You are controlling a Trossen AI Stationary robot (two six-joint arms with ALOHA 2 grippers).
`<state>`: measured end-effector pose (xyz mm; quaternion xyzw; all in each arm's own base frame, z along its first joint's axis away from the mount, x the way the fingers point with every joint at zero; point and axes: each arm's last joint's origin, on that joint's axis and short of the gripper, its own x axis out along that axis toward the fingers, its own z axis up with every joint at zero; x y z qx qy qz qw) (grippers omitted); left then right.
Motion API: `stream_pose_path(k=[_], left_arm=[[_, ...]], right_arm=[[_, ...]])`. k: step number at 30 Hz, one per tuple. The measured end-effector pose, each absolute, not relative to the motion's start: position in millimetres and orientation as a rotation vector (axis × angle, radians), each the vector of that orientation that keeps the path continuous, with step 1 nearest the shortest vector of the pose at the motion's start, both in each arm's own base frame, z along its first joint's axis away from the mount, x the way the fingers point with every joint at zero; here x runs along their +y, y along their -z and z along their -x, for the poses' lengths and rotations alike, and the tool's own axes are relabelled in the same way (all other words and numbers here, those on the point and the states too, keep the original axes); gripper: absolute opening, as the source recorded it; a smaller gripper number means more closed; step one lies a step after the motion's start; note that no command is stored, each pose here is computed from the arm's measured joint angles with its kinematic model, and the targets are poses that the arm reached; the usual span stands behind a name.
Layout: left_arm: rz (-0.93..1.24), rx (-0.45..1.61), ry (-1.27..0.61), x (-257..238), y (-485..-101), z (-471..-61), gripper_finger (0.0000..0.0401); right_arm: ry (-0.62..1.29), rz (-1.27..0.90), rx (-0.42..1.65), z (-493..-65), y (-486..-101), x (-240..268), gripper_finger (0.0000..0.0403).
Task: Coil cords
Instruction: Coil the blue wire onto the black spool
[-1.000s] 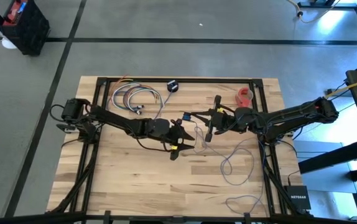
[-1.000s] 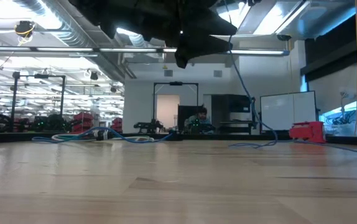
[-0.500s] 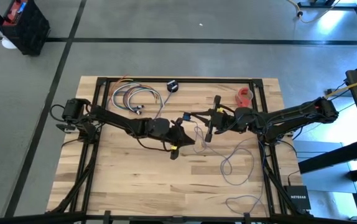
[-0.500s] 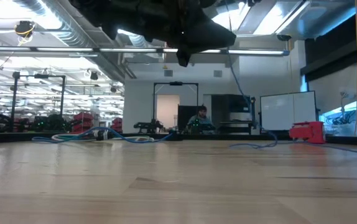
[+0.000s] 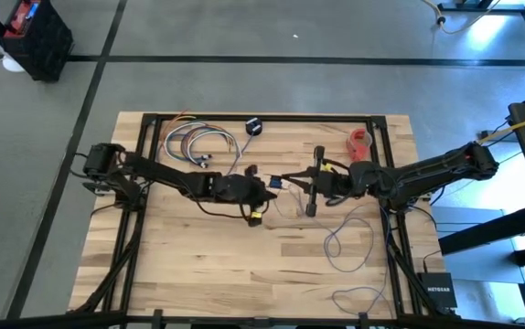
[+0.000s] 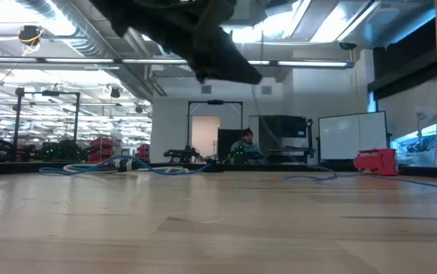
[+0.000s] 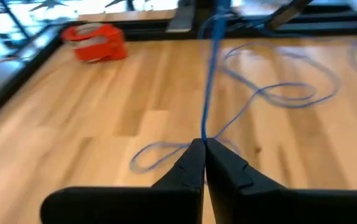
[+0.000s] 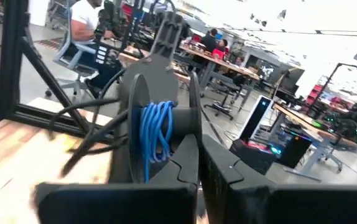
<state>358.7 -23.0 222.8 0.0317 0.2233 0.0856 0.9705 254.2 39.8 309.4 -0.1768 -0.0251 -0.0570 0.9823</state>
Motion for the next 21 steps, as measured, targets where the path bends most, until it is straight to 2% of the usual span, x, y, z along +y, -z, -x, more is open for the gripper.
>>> stream_pose_path(k=[10,21], left_arm=[[-0.135,0.552,-0.265,-33.6,-251.2,-323.0,0.0001],[-0.158,0.608,-0.304,-36.2,-255.7,-309.4,0.0002]], right_arm=[[0.174,0.447,0.187,-248.7,-310.6,47.2,0.0005],[0.141,0.489,0.326,-246.2,-298.0,46.4,0.0005]])
